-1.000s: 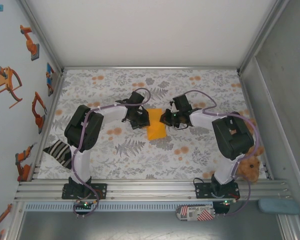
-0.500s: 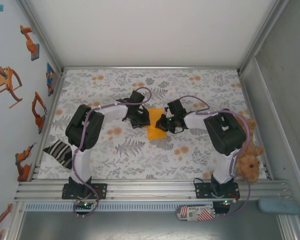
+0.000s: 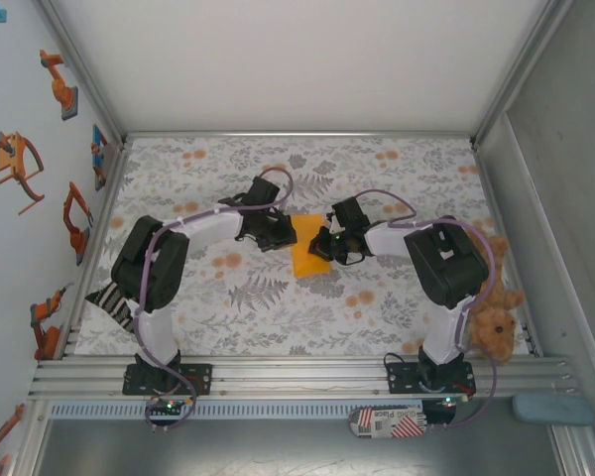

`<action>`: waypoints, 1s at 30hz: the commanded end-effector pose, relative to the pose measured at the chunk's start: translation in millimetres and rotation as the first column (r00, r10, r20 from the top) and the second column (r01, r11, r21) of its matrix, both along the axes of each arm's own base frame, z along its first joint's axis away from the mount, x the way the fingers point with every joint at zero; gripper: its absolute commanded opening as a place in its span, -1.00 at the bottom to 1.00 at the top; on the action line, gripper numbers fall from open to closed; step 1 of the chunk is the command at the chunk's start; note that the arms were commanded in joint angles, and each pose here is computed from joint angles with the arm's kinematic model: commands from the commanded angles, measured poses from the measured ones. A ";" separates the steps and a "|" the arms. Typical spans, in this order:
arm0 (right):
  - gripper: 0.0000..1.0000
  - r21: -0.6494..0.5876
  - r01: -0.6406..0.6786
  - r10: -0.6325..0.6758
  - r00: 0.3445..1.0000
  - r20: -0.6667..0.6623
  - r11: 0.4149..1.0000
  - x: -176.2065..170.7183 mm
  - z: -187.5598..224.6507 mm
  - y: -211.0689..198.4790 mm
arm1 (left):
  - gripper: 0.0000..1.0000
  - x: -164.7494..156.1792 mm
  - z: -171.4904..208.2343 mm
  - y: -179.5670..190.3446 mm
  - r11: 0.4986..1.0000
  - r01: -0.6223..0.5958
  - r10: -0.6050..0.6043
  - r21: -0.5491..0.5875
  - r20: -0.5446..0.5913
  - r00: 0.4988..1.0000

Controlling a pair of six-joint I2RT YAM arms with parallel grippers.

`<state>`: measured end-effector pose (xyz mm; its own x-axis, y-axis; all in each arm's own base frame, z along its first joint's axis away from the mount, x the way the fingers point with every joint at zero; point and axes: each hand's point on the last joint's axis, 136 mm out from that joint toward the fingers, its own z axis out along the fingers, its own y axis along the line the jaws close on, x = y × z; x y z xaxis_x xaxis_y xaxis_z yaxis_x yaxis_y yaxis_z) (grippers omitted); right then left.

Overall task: Fold a paper plane with a square sheet of paper (pick it up from the middle)
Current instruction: Fold the triangle a second time at the center of the table.

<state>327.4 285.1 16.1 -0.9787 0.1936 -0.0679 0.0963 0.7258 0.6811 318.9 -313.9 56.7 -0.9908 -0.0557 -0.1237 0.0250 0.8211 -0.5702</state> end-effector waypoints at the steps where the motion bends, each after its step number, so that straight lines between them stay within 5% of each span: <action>1: -1.00 -0.143 0.028 -0.047 0.991 -0.128 0.989 -25.9 -41.4 -26.1 | -0.89 -10.1 10.4 -11.4 0.996 -0.005 0.003 -0.090 -0.016 1.000; 30: -1.00 -0.174 0.037 -0.071 0.979 -0.193 0.984 -32.7 -48.5 -29.8 | -1.00 -52.6 -36.8 -28.3 0.997 0.067 -0.072 -0.039 -0.131 0.989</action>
